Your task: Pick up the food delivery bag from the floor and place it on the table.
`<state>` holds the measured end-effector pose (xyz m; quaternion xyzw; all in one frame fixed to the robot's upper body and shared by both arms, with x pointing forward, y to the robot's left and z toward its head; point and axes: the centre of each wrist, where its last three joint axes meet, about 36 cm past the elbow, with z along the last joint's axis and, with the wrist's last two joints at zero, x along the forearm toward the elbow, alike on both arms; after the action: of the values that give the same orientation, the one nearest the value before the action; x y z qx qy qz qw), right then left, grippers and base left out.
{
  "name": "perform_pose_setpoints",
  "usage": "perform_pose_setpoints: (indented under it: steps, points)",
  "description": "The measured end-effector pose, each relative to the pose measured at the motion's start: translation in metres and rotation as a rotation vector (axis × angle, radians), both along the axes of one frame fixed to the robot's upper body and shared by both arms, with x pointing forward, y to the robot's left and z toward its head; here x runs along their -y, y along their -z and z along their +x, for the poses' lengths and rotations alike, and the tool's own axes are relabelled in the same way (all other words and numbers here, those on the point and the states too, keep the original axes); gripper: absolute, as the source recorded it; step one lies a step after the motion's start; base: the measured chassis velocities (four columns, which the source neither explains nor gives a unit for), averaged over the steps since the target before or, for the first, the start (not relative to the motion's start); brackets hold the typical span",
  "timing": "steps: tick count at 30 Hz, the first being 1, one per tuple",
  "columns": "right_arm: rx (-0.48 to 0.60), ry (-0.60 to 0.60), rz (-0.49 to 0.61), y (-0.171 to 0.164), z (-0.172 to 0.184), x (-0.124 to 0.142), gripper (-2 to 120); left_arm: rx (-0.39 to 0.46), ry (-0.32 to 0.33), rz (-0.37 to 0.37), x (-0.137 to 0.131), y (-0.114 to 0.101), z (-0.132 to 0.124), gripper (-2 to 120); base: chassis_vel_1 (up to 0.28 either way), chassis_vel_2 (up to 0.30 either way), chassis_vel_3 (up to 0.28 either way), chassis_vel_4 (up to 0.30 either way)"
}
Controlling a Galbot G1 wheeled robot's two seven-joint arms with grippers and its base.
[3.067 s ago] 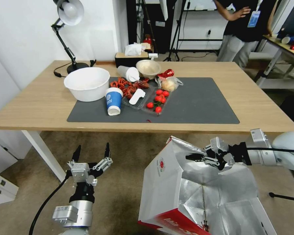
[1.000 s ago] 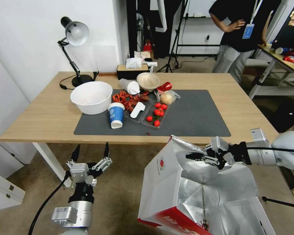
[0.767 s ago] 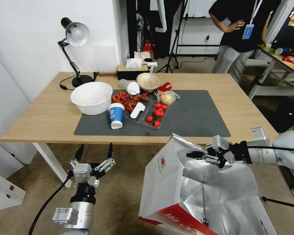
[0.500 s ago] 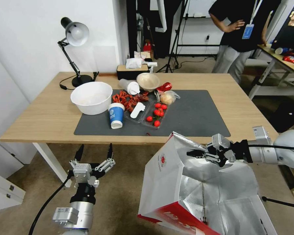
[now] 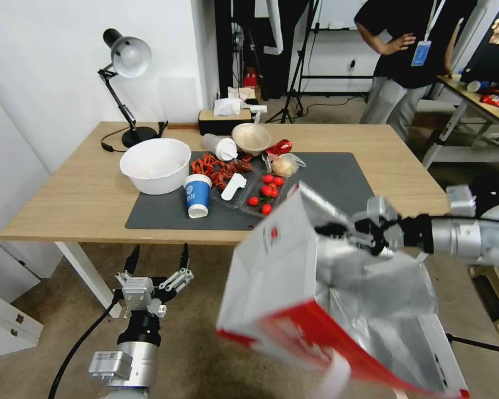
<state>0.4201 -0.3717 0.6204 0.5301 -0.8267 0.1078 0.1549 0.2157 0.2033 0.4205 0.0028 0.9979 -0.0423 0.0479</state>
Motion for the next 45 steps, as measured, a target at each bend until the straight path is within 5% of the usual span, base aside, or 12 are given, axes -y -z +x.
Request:
perform_pose_setpoints:
  steps: [16,23,45]
  points:
    - [-0.033,0.624,0.292,-0.095,0.010,-0.012,0,0.009,-0.012,0.004,-0.001,0.001,0.002,100,0.000,0.000,0.000,0.000]
    - [-0.079,0.798,0.363,-0.104,0.025,-0.007,0,0.011,-0.015,0.002,-0.001,0.000,0.001,100,0.000,0.000,0.000,0.000]
    - [-0.195,1.299,0.201,-0.099,0.111,-0.005,0,0.014,-0.020,0.006,-0.001,0.001,0.000,100,0.000,0.000,0.000,0.000]
